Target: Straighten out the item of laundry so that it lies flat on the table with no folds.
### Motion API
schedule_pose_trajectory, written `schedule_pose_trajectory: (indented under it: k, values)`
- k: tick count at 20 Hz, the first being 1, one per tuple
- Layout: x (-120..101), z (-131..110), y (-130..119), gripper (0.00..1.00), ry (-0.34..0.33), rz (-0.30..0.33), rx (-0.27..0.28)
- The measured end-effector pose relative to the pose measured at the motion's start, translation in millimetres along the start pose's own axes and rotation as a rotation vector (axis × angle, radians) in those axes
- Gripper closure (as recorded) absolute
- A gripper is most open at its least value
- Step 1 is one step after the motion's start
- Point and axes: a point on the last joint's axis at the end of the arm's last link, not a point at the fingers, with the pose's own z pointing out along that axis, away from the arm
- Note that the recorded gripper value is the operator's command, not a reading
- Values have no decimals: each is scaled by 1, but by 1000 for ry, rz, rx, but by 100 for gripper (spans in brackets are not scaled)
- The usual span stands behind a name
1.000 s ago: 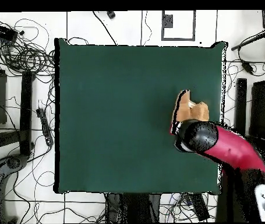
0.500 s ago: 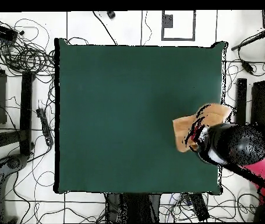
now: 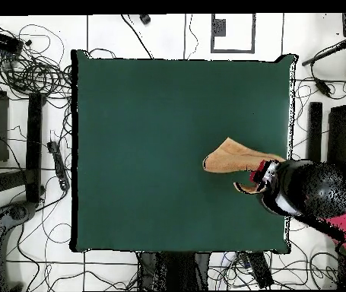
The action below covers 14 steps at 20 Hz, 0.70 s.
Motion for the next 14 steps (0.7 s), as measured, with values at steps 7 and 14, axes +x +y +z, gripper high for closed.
schedule_pose_trajectory:
  k: [7,14]
  values:
    - [-1,-1,1,100,-2,-1,-1]
    - [-1,-1,0,100,-4,-1,-1]
